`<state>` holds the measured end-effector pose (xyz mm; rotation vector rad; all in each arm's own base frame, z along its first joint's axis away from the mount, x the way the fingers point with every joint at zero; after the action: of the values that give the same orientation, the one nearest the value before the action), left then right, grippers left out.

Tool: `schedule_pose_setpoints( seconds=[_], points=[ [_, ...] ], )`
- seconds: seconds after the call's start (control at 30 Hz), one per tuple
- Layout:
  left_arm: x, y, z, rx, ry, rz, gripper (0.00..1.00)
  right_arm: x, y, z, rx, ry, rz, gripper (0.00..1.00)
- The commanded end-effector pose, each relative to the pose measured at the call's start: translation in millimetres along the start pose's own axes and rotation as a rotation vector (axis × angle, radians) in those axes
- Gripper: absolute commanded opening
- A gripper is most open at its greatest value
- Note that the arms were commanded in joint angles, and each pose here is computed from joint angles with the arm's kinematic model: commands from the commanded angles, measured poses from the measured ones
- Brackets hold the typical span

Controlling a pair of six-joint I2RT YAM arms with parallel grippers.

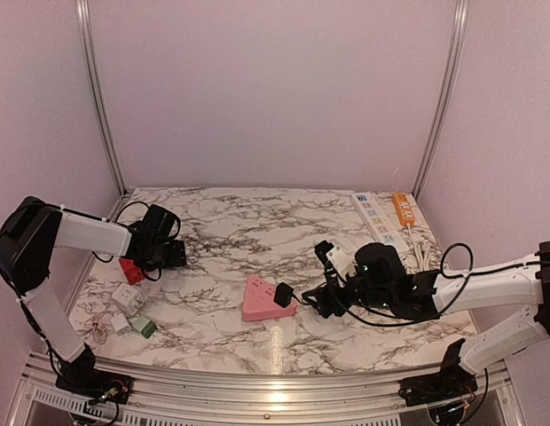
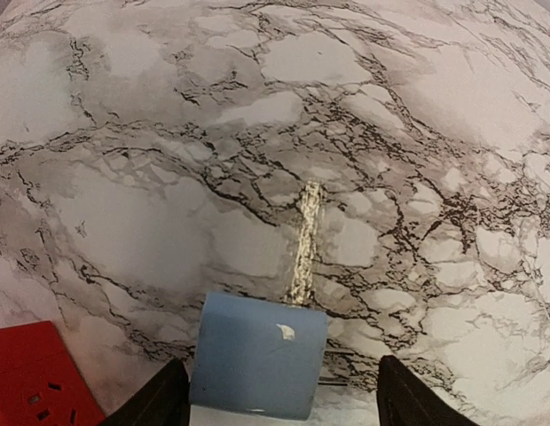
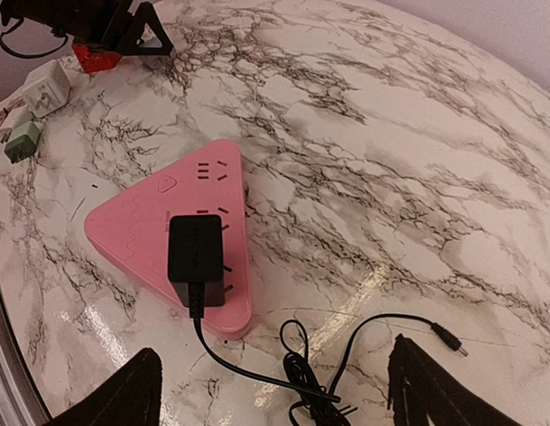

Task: Insert the plug
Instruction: Pick up the plug at the corner of the board.

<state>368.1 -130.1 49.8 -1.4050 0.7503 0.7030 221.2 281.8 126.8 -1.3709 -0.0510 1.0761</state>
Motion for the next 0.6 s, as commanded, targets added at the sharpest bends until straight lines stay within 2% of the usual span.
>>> schedule_pose_setpoints(
  seconds=[0.0,0.13,0.33,0.47,0.57],
  points=[
    [1.5,-3.8,-0.4,-0.001,0.010,-0.015,0.71,1.3,-5.8,3.1,0.013,-0.010,-0.029,0.83],
    [-0.6,-2.9,-2.5,-0.009,0.031,-0.014,0.73,2.9,-4.3,3.7,0.015,-0.016,-0.023,0.83],
    [-52.5,-9.4,5.2,-0.099,0.076,-0.122,0.99,3.3,-4.0,4.4,0.013,-0.020,-0.023,0.83],
    [-98.6,-3.7,13.2,-0.160,0.091,-0.222,0.99,5.8,-5.8,6.1,0.009,-0.030,-0.033,0.83],
    [-125.0,4.4,15.8,-0.179,0.064,-0.250,0.99,12.3,-5.9,9.1,0.005,-0.041,-0.023,0.82]
  ],
)
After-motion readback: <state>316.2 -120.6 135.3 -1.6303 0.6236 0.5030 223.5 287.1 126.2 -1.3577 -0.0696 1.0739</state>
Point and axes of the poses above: each gripper's point midway between its finger pads, its own x axis out along the fingers, its own z axis along the line the jaws close on, y = z × x, the point moved 2 cm from there along -x, back along the fingers, and after that the axes turned 13 degrees about x, right-handed, at the moved point
